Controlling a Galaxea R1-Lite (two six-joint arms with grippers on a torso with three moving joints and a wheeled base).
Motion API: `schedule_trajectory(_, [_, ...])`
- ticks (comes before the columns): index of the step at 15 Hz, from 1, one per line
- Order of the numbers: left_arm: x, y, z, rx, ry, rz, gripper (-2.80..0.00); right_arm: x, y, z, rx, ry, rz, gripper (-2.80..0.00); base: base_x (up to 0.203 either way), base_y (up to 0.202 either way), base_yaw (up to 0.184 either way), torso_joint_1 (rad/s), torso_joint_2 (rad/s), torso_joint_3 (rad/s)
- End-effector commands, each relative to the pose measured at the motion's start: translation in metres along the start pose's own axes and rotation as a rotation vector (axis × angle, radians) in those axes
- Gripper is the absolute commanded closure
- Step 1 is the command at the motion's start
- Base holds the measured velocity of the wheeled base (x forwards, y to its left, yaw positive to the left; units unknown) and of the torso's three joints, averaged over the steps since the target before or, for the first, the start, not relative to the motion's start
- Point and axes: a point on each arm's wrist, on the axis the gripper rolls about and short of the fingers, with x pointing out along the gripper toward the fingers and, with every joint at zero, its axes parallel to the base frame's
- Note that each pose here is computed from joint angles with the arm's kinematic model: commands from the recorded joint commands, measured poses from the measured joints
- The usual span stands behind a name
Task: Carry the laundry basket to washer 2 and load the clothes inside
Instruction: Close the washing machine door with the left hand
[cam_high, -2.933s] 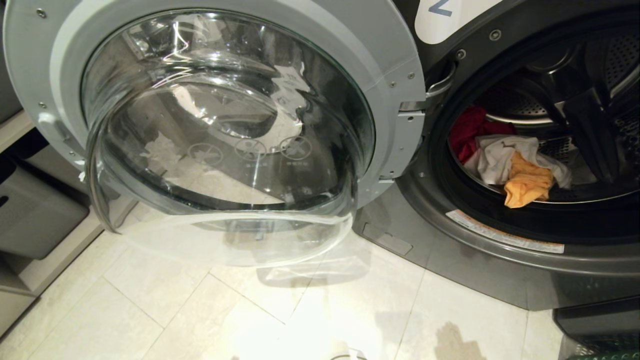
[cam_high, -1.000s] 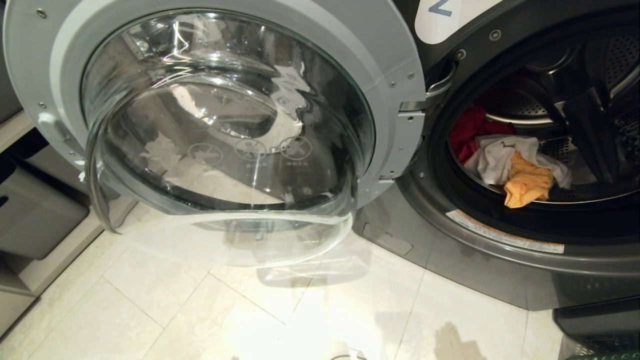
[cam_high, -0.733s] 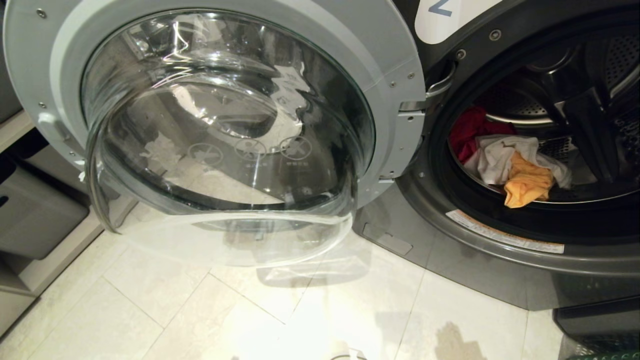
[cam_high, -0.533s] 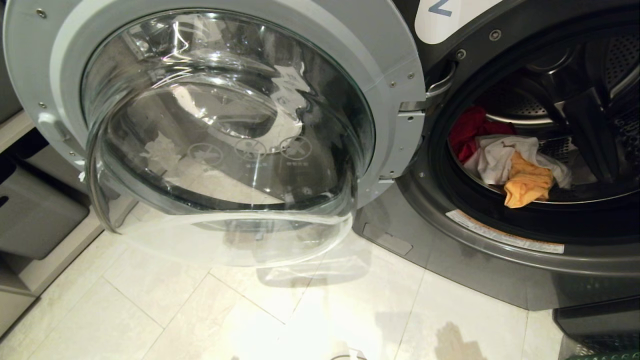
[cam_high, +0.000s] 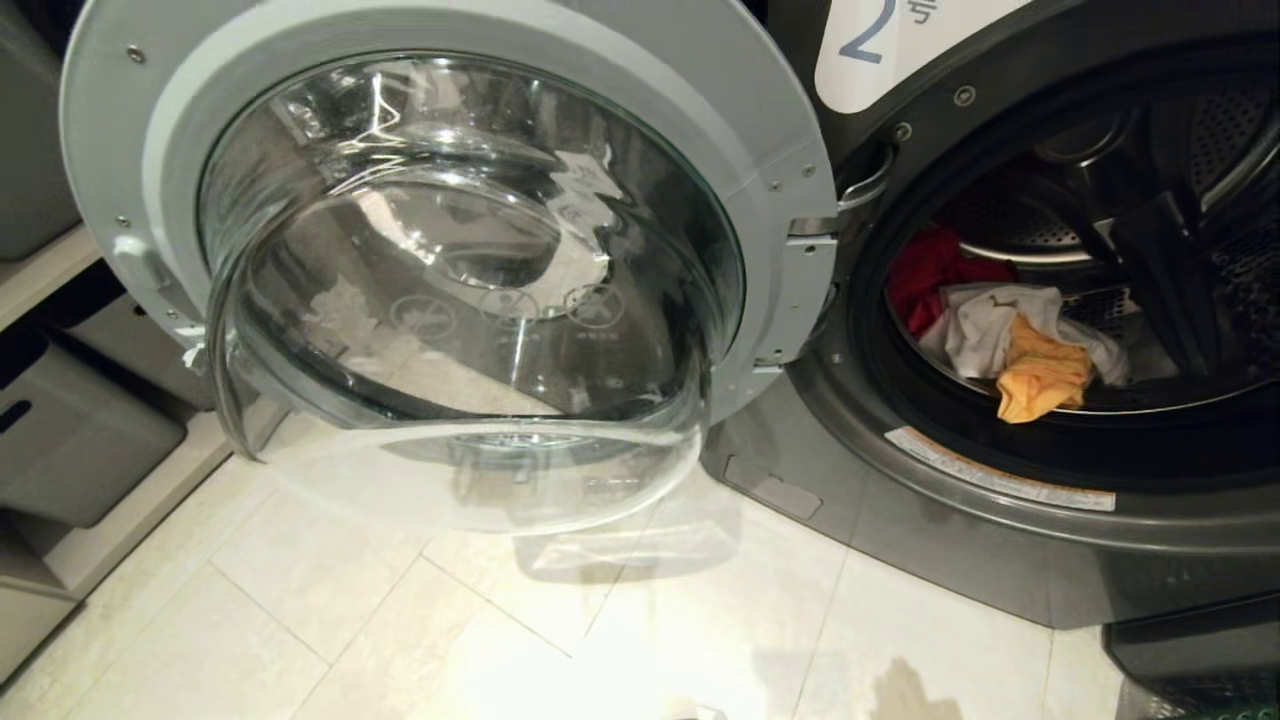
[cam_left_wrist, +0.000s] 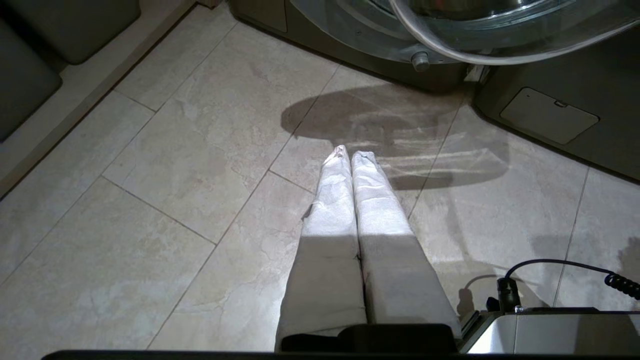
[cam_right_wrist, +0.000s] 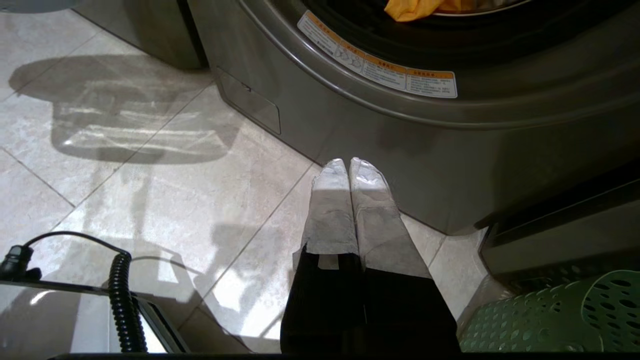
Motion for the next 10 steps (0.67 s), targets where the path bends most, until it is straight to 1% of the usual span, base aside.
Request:
schedule_trajectory(1, [0.0,0.0,0.0001,-0.003,-0.001,0.0,0.0,0.0001,0.0,0.0,-0.001,0.002,0.002,0.0,0.0,0.0,0.0,-0.001,0.0,0.192])
schedule_trajectory(4, [0.0001,0.0,-0.0008,0.002,0.006,0.001,0.0,0.0001,0.0,0.0002,0.002,0.0,0.002,0.0,0.0,0.0,0.0,0.004,0.0,0.198])
schedule_trajectory(5, [0.0001,0.0001,-0.0009,0.014,0.007,0.003,0.0,0.0001,0.0,0.0001,0.002,0.001,0.001,0.0,0.0,0.0,0.0,-0.001,0.01,0.215])
schedule_trajectory(7, [0.0001,-0.0002,-0.0009,0.079,0.006,-0.008,0.0,0.0001,-0.0001,-0.0001,0.012,0.003,-0.005,0.0,0.0,0.0,0.0,0.002,0.0,0.197])
schedule_trajectory(10, [0.0001,-0.0003,-0.0009,0.08,0.005,-0.011,0.0,0.0001,-0.0002,0.0002,0.022,0.001,-0.008,0.0,0.0,0.0,0.0,0.004,0.0,0.201])
